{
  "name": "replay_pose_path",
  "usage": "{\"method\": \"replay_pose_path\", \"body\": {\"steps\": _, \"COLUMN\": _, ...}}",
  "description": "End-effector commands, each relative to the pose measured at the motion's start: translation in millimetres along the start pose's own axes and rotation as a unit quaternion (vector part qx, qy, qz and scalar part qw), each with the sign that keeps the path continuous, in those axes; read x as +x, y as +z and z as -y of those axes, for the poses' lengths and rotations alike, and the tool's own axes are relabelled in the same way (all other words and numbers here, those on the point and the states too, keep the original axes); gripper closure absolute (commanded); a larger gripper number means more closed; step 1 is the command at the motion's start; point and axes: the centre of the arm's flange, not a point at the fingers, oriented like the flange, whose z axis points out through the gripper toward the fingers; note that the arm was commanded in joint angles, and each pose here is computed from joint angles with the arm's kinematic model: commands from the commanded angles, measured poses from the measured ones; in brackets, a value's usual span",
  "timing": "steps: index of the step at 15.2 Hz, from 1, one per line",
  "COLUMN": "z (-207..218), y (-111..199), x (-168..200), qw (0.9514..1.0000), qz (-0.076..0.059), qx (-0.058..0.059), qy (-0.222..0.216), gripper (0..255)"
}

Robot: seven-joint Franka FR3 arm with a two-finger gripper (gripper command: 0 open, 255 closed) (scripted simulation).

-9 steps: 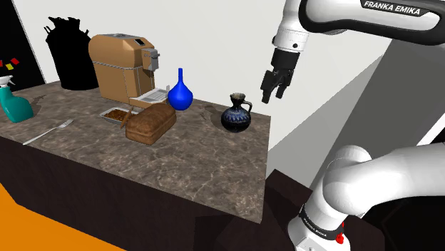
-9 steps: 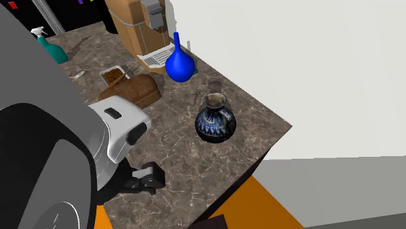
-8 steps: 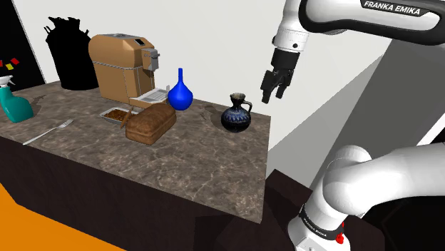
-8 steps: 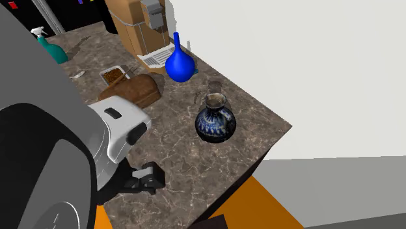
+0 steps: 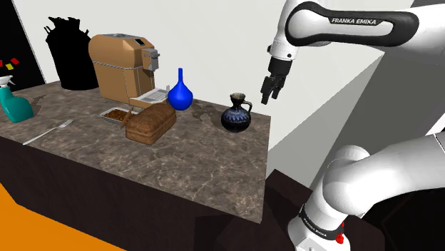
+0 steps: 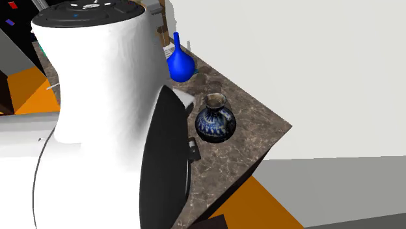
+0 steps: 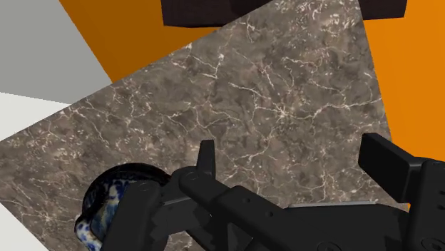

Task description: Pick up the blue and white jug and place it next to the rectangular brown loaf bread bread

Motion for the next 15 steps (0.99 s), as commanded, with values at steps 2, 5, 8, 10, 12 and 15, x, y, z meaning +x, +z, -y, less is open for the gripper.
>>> {"method": "replay_pose_path", "body": {"steps": 2, "z": -31, "y": 16, "x": 19, "qw": 0.9997, "qz": -0.001, "qx": -0.003, "qy": -0.024, "gripper": 0}}
{"method": "replay_pose_path", "body": {"steps": 5, "z": -61, "y": 31, "x": 39, "qw": 0.9989, "qz": -0.001, "qx": -0.005, "qy": -0.046, "gripper": 0}}
{"method": "replay_pose_path", "body": {"steps": 8, "z": -91, "y": 46, "x": 60, "qw": 0.9976, "qz": -0.002, "qx": -0.007, "qy": -0.068, "gripper": 0}}
{"method": "replay_pose_path", "body": {"steps": 10, "z": -110, "y": 56, "x": 74, "qw": 0.9965, "qz": -0.002, "qx": -0.009, "qy": -0.083, "gripper": 0}}
{"method": "replay_pose_path", "body": {"steps": 12, "z": -128, "y": 65, "x": 89, "qw": 0.9951, "qz": -0.003, "qx": -0.010, "qy": -0.098, "gripper": 0}}
{"method": "replay_pose_path", "body": {"steps": 15, "z": -155, "y": 80, "x": 113, "qw": 0.9927, "qz": -0.003, "qx": -0.013, "qy": -0.120, "gripper": 0}}
